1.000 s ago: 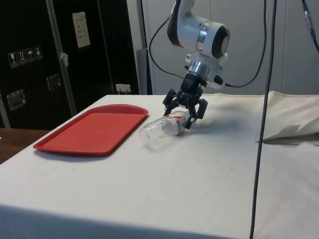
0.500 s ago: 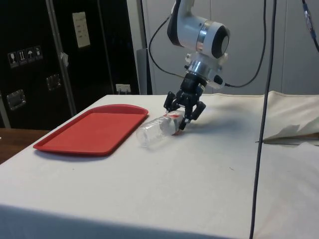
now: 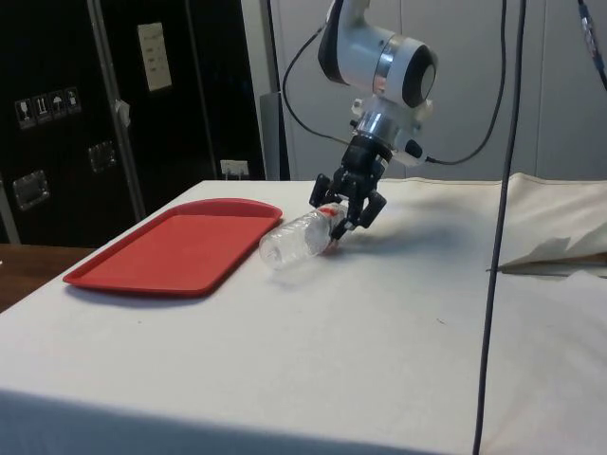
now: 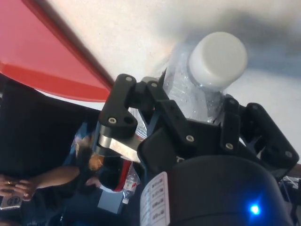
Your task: Place the bottle upright on the tray.
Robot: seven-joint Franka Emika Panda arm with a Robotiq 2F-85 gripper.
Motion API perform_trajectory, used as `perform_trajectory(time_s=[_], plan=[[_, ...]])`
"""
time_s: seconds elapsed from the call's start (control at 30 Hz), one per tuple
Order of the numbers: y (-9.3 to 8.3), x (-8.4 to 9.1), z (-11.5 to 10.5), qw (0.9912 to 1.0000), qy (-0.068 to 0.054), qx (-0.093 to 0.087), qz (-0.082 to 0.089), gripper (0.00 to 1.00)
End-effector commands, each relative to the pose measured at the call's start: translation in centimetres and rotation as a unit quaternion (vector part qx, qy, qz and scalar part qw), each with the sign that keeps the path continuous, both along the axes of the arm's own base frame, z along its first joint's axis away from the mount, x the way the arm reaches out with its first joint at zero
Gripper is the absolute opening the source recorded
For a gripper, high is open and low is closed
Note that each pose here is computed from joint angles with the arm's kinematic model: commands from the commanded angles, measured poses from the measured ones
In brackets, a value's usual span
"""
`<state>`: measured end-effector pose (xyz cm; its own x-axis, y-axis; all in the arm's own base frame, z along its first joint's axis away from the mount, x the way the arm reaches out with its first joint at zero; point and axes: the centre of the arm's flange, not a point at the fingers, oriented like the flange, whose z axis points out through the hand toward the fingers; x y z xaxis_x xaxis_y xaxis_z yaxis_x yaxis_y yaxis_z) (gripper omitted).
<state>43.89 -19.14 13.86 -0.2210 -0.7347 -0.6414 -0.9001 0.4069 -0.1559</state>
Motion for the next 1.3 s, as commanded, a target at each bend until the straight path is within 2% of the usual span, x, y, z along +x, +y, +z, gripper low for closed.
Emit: perform_trajectory(time_s=[0.0,0.03,0.07,0.3,0.33,0.4,0.63,0.67,0.7,0.8,0.93,0.97,1.0,1.2,1.23,1.27], plan=[[0.3,0.0,0.5,0.99999,-0.001,-0.004,0.001,0.00],[0.1,0.1,0.1,1.00000,-0.001,0.000,0.001,0.00],[0.4,0.1,0.7,0.99998,-0.001,-0.006,0.002,0.00],[1.4,0.2,2.6,0.99981,-0.008,-0.016,0.008,0.00],[1.2,0.2,2.3,0.99984,-0.012,-0.010,0.008,0.00],[1.7,0.2,3.1,0.99975,-0.009,-0.019,0.009,0.00],[2.3,0.7,5.2,0.99942,-0.017,-0.026,0.014,0.00],[2.1,0.7,4.9,0.99947,-0.021,-0.021,0.014,0.00],[2.3,0.8,5.4,0.99938,-0.018,-0.027,0.014,0.00],[2.3,1.3,6.6,0.99924,-0.021,-0.029,0.015,0.00],[2.4,1.7,7.6,0.99912,-0.025,-0.030,0.016,0.00],[2.3,1.6,7.5,0.99908,-0.029,-0.026,0.017,0.00],[2.3,1.9,8.1,0.99906,-0.026,-0.030,0.016,0.00],[2.3,2.7,9.6,0.99891,-0.032,-0.030,0.015,0.00],[2.2,2.7,9.6,0.99875,-0.038,-0.028,0.016,0.00],[2.3,2.8,9.8,0.99889,-0.033,-0.030,0.015,0.00]])
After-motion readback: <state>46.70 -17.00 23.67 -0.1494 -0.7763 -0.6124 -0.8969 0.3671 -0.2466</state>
